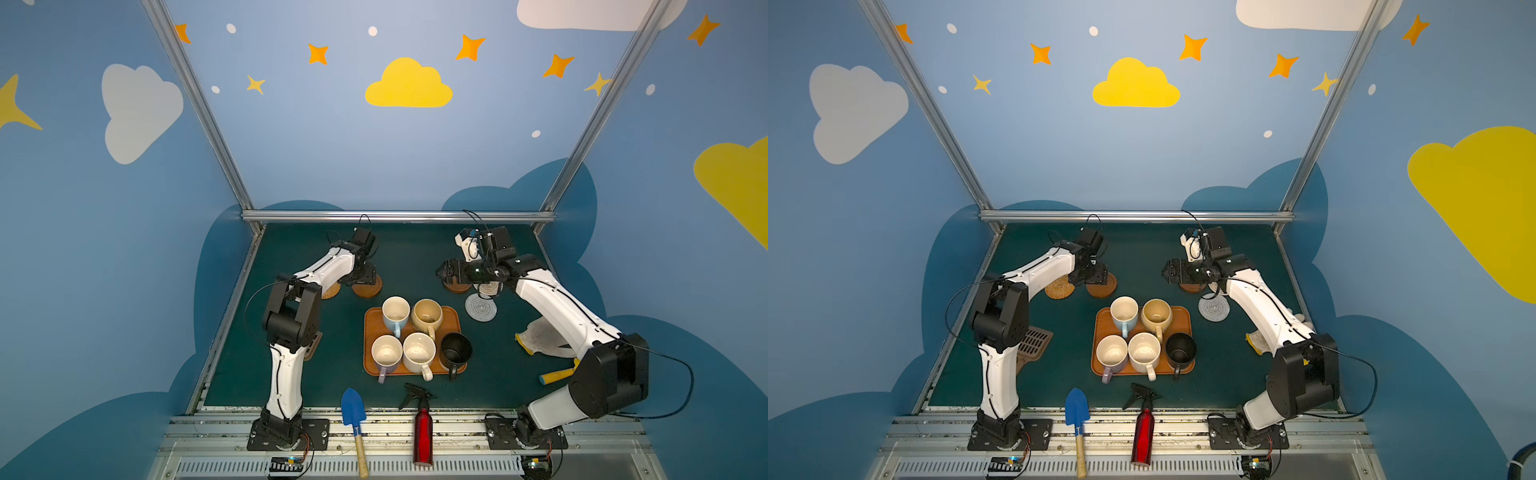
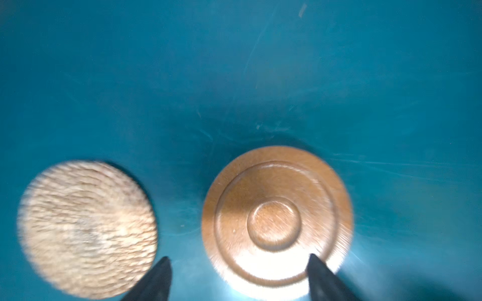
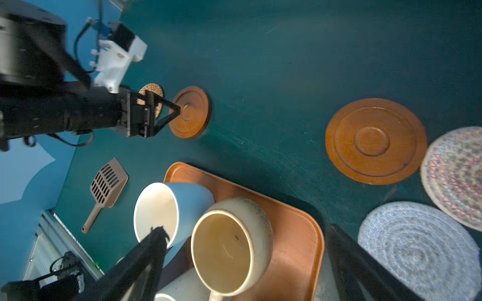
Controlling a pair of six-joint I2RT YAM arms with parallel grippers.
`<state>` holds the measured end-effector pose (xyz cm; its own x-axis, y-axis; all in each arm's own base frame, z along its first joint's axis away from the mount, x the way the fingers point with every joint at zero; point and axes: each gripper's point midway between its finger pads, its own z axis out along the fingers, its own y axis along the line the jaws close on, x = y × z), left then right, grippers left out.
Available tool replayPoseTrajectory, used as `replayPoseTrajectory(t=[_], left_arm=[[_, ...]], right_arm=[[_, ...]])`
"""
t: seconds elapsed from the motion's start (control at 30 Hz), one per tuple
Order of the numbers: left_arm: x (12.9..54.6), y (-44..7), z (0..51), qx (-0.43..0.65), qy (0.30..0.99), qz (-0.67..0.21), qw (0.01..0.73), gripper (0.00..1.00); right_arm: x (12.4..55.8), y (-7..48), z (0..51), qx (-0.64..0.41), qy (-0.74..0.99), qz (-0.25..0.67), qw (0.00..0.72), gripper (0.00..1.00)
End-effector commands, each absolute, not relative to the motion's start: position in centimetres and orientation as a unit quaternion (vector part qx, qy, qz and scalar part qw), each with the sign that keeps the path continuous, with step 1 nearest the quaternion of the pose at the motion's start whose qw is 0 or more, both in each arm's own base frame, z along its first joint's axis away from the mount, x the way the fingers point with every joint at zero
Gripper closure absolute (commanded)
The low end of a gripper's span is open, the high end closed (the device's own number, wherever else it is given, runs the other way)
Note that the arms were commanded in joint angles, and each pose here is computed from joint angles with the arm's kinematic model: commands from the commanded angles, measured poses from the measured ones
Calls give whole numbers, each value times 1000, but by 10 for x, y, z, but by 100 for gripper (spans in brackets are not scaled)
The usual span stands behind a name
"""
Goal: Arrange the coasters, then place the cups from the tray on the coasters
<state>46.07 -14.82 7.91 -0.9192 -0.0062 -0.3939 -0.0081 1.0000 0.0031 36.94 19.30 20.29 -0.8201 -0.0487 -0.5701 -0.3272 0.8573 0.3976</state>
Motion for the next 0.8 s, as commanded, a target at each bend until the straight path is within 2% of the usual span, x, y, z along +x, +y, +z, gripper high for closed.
replayPoseTrajectory(t=[0.0,0.1,0.27,0.43,0.53,0.77], left_arm=[[460,-150,142,-9,967,-21,252,1],[454,-164,172,3,957,-75,280,0],[431,-228,234,70,913,-256,309,0],[400,-283,261,99,872,-387,284,0],[392,-296,253,106,874,-384,276,0],[389,-295,233,127,900,-309,278,2]], right_arm=[[380,167,191,-47,937,226,264,5],[385,149,176,-27,949,200,243,5],[402,118,150,-14,969,117,218,8],[426,108,132,-12,977,93,193,16],[438,109,118,-14,981,89,174,23],[459,107,90,-25,987,67,143,35]])
